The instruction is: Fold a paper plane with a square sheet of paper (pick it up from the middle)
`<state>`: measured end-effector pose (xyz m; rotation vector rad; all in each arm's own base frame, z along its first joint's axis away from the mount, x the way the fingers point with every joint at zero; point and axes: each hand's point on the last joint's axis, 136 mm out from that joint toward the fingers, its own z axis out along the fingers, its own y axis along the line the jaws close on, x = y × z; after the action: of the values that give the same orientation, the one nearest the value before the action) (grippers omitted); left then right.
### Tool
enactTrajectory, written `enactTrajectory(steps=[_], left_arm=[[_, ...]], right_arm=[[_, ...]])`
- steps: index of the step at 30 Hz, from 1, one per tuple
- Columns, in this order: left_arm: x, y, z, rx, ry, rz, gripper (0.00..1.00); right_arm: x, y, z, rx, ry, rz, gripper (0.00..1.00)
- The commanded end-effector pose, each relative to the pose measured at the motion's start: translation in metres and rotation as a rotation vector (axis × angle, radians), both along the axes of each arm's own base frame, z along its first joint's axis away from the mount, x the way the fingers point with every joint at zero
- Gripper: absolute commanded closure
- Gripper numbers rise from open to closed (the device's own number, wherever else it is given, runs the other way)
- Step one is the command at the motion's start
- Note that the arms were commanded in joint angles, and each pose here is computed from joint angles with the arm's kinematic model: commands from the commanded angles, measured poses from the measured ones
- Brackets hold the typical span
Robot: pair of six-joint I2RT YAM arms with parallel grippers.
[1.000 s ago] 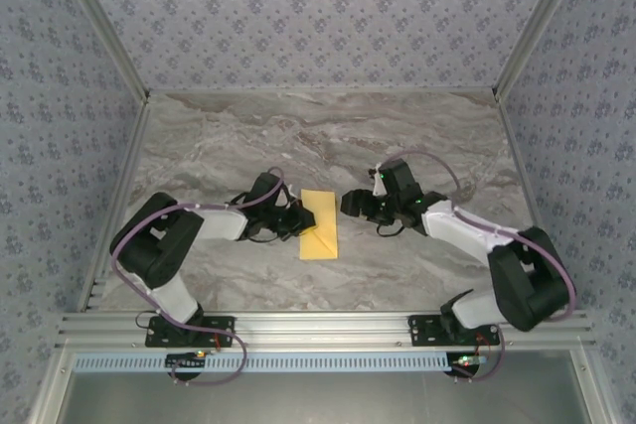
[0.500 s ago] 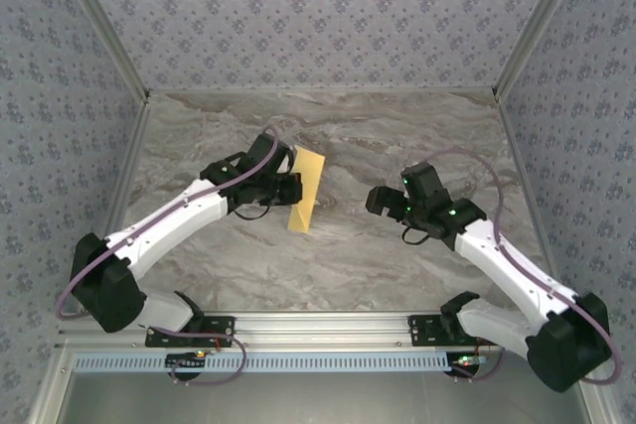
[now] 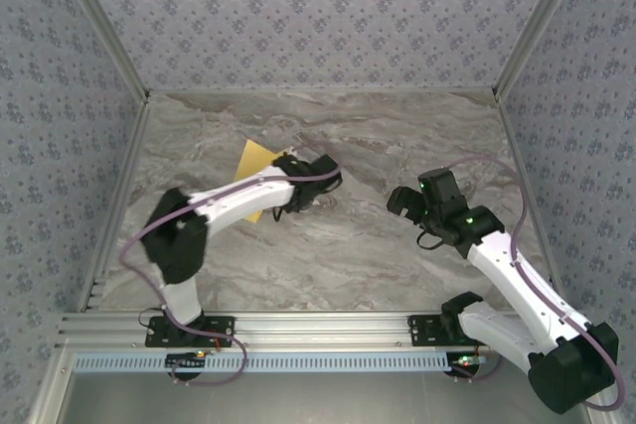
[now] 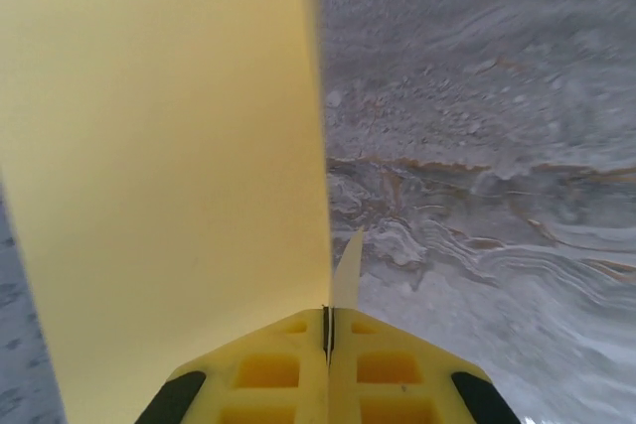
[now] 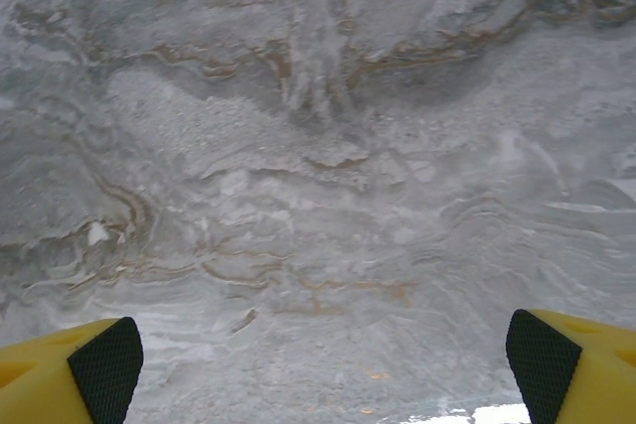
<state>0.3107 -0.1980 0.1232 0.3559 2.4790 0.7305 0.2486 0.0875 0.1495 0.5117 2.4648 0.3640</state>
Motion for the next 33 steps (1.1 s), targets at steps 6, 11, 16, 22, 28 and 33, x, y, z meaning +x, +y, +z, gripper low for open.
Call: enactTrajectory(steps=[6, 11, 16, 22, 28, 33], left_arm=[[0.004, -0.035, -0.042, 0.136, -0.016, 0.041, 0.94], [-0.009, -0.067, -0.076, 0.039, 0.074, 0.024, 0.93], [-0.018, -0.089, -0.095, -0.095, 0.158, 0.011, 0.89], [-0.021, -0.120, -0.086, -0.233, 0.224, -0.034, 0.72], [-0.029, -0.174, -0.019, -0.588, 0.252, -0.149, 0.38], [-0.030, -0.183, 0.040, -0.868, 0.258, -0.177, 0.21]], right_arm=[[-0.009, -0.016, -0.012, -0.018, 0.069, 0.003, 0.01], [-0.012, -0.021, -0.021, -0.023, 0.091, 0.009, 0.01], [-0.015, -0.028, -0.030, -0.010, 0.115, -0.030, 0.01], [-0.017, -0.034, -0.034, 0.000, 0.135, -0.053, 0.02], [-0.011, -0.034, -0.024, 0.015, 0.114, -0.056, 0.03], [0.003, -0.011, -0.016, 0.095, 0.081, 0.026, 0.08]])
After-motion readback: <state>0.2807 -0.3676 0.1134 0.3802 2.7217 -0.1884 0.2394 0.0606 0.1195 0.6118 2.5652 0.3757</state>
